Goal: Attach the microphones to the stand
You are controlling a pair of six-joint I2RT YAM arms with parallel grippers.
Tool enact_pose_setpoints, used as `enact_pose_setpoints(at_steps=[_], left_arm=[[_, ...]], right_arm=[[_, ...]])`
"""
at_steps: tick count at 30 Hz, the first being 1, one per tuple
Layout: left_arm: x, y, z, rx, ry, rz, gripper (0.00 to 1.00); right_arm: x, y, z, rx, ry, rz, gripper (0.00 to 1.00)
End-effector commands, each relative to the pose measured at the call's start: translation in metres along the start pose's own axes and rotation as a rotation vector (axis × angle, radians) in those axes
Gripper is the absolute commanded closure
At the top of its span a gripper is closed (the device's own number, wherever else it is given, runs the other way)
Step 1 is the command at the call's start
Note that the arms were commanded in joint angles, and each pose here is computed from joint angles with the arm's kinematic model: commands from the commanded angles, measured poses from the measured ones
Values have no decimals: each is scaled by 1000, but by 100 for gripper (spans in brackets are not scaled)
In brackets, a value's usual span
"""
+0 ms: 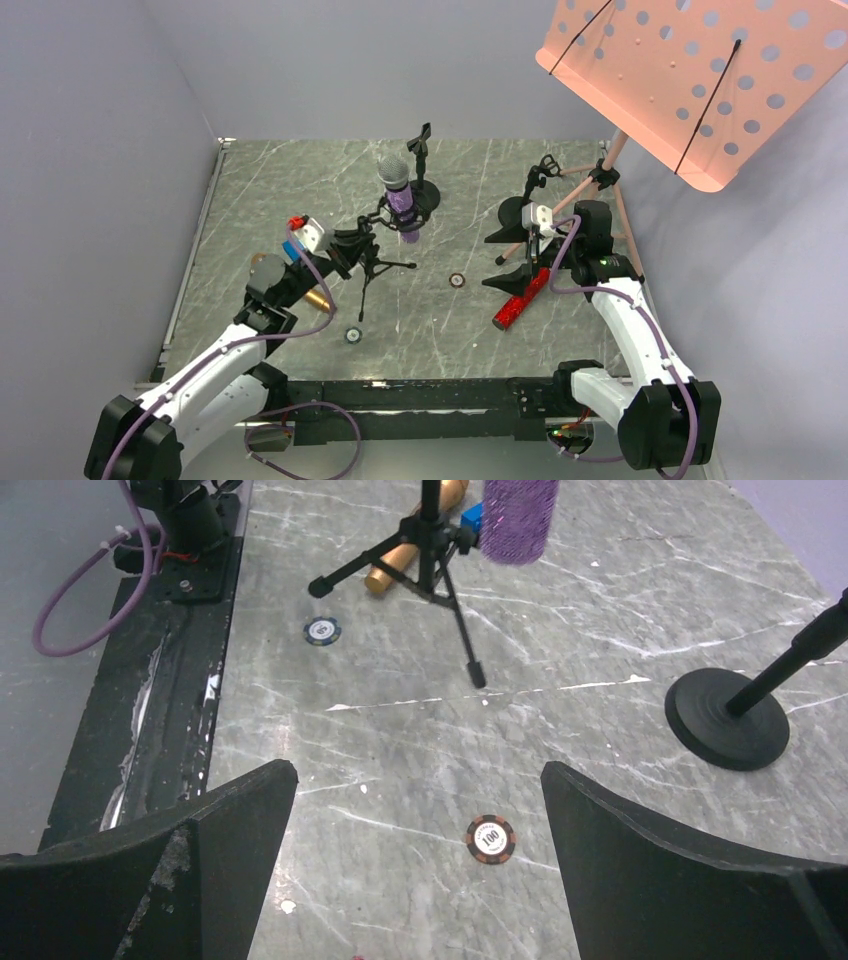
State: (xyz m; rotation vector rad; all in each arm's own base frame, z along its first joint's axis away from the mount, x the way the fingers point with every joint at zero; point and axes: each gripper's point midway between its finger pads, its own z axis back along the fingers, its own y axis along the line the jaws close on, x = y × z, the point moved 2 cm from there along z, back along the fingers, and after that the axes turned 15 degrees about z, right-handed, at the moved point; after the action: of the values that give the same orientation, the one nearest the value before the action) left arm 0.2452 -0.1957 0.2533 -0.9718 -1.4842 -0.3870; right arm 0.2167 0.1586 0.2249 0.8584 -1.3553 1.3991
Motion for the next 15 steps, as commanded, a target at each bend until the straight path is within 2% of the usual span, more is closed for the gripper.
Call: enact_pose_setpoints(at_steps=[1, 9, 15], left_arm=[[74, -4, -7, -10, -201, -84, 100], [109, 53, -2, 183, -269, -186, 100], [136, 106, -8, 249, -345, -218, 100]], right_arm=[[12, 1, 1, 17, -32, 62, 1], [12, 1, 1, 19, -33, 63, 1], [12, 1, 2, 20, -30, 66, 1]])
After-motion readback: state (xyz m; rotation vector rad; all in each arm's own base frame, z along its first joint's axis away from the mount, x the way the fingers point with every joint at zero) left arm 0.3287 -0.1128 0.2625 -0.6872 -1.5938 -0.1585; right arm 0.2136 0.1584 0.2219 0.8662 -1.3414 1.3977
